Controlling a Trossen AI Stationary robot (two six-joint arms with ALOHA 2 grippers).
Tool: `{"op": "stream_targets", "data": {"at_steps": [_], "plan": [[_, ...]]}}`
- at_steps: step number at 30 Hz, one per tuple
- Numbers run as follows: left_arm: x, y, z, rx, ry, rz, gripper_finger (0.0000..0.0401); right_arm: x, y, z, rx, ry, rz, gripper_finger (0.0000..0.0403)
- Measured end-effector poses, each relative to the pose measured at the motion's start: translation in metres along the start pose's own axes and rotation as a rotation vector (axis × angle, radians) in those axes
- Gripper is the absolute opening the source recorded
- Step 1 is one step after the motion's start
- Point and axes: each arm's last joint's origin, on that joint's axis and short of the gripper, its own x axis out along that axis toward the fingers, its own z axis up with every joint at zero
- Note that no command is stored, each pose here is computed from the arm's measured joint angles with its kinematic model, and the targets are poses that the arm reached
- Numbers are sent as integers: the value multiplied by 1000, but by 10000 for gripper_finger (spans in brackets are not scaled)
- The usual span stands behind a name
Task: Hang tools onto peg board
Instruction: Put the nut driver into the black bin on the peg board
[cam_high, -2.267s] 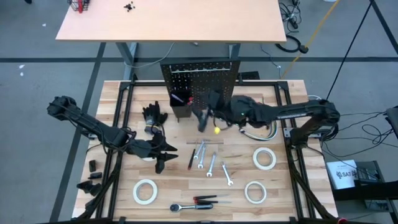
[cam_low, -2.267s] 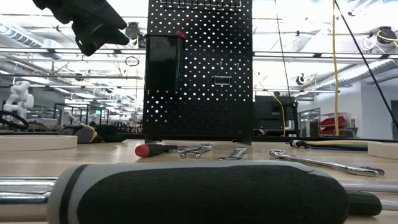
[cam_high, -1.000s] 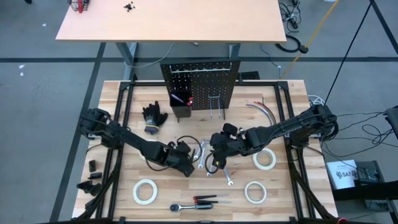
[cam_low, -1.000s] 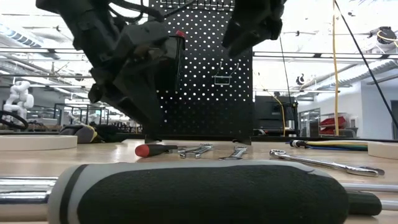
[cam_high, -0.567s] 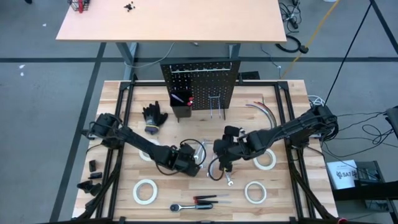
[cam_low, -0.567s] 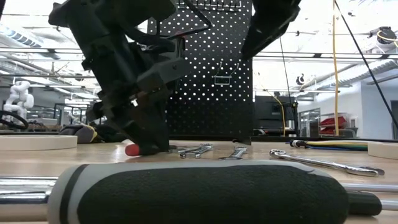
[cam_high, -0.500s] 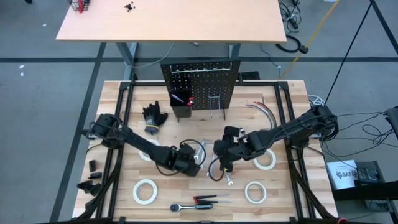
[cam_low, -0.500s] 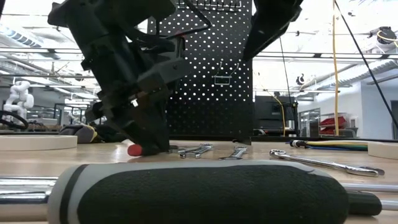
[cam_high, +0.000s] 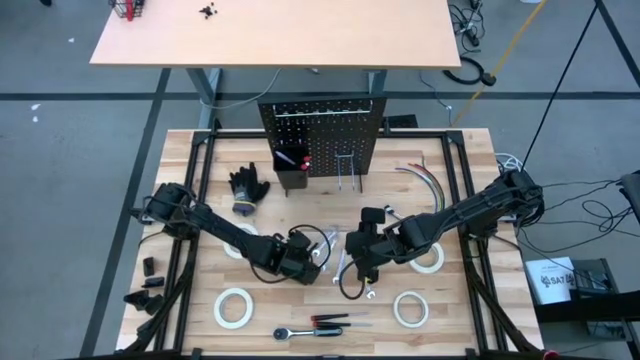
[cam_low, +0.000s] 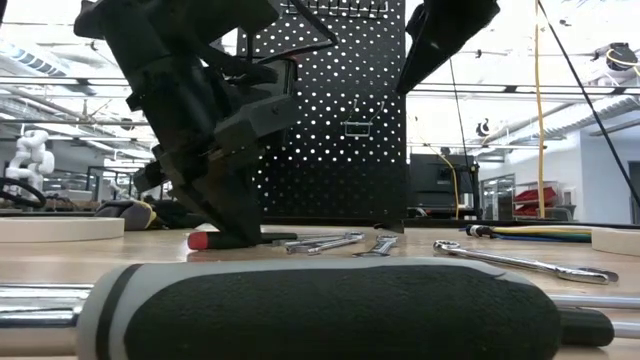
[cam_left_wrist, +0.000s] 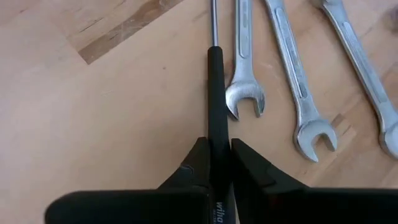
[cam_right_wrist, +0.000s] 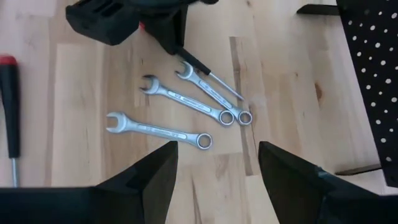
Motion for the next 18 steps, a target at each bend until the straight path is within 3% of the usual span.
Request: {"op": "stream_targets", "data": {"at_steps": [7, 18], "plan": [[-39, 22, 8, 100, 21, 109, 27, 0, 3, 10, 50, -94, 32, 217], [-144, 39, 35, 273, -171, -176, 27, -6, 9, 35, 111, -340, 119, 217]]}}
